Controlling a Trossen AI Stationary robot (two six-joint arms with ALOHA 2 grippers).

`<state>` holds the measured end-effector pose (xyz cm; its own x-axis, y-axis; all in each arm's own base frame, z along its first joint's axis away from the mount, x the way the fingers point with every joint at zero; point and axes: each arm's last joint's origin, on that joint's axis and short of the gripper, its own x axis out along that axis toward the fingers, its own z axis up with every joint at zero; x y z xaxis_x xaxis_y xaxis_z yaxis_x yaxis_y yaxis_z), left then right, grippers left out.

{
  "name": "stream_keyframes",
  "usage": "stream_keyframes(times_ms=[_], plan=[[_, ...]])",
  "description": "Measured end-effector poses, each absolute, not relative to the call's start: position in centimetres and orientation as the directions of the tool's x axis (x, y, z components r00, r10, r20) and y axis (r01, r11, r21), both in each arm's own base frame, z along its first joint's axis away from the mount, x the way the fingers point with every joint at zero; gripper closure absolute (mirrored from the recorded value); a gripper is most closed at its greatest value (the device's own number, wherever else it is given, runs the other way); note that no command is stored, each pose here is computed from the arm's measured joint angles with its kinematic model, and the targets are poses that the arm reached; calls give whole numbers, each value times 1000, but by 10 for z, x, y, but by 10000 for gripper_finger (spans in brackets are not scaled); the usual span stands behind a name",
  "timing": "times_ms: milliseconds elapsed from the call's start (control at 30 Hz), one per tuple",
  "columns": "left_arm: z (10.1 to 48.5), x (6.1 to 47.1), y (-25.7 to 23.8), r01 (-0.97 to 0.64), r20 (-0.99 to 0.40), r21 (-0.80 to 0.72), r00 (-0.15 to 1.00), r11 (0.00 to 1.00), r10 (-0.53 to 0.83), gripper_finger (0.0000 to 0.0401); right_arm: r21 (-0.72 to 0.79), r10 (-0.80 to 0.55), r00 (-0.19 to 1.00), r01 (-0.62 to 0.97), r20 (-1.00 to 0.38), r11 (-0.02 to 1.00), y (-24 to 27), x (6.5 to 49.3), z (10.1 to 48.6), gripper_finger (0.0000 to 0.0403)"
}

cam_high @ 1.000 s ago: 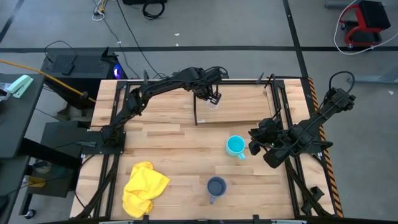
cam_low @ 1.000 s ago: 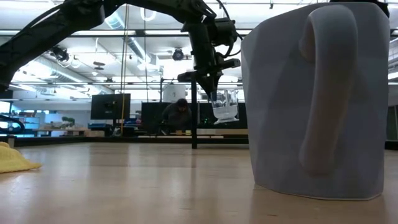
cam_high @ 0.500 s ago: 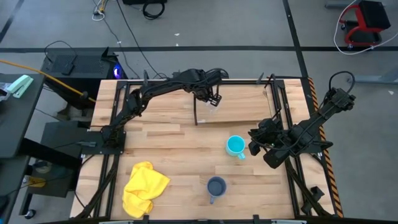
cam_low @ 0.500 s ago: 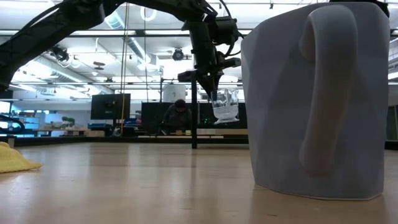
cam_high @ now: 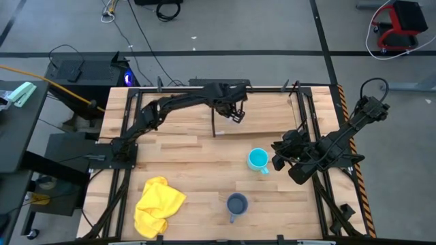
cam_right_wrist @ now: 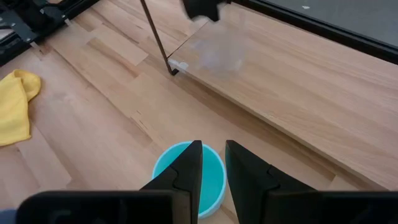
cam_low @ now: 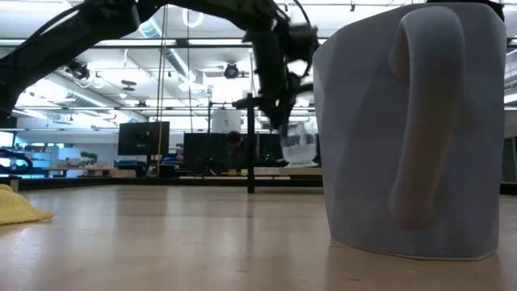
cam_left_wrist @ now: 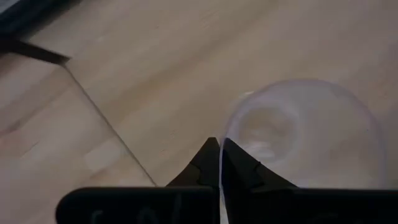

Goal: Stack small to large cups/mugs on shelf
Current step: Put the transparent mug on the shelf

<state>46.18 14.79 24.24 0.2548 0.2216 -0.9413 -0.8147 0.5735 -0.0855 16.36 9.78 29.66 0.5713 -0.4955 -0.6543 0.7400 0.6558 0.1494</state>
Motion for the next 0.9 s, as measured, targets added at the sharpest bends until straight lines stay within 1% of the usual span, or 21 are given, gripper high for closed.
stream_keyframes(times_ms=[33, 100, 167, 300, 500, 600, 767, 833, 900], plan=[[244, 462, 147, -807, -942, -113, 273, 580, 195, 395, 149, -496, 571, 740, -654, 657, 98, 164, 297, 325], [241, 463, 147, -812, -943, -90, 257, 576, 214, 395, 147, -495, 573, 738, -653, 659, 98, 164, 297, 325], [243, 462, 151, -818, -941, -110, 269, 565, 207, 395, 148, -496, 574, 738, -652, 659, 98, 164, 297, 325], [242, 461, 153, -827, -939, -100, 262, 553, 222, 395, 149, -495, 574, 737, -652, 659, 98, 164, 297, 325], [243, 462, 152, -816, -937, -94, 266, 571, 226, 393, 142, -494, 575, 733, -652, 665, 98, 164, 297, 325], [247, 464, 148, -795, -927, -101, 293, 598, 233, 395, 137, -494, 575, 730, -652, 670, 98, 164, 297, 325], [270, 469, 137, -748, -874, -147, 405, 647, 269, 395, 117, -502, 579, 722, -643, 682, 98, 164, 297, 325], [275, 466, 136, -742, -872, -143, 408, 655, 272, 395, 115, -506, 580, 722, -638, 682, 98, 164, 297, 325], [272, 464, 140, -752, -886, -127, 379, 647, 266, 395, 114, -507, 580, 722, -638, 682, 98, 164, 297, 325]])
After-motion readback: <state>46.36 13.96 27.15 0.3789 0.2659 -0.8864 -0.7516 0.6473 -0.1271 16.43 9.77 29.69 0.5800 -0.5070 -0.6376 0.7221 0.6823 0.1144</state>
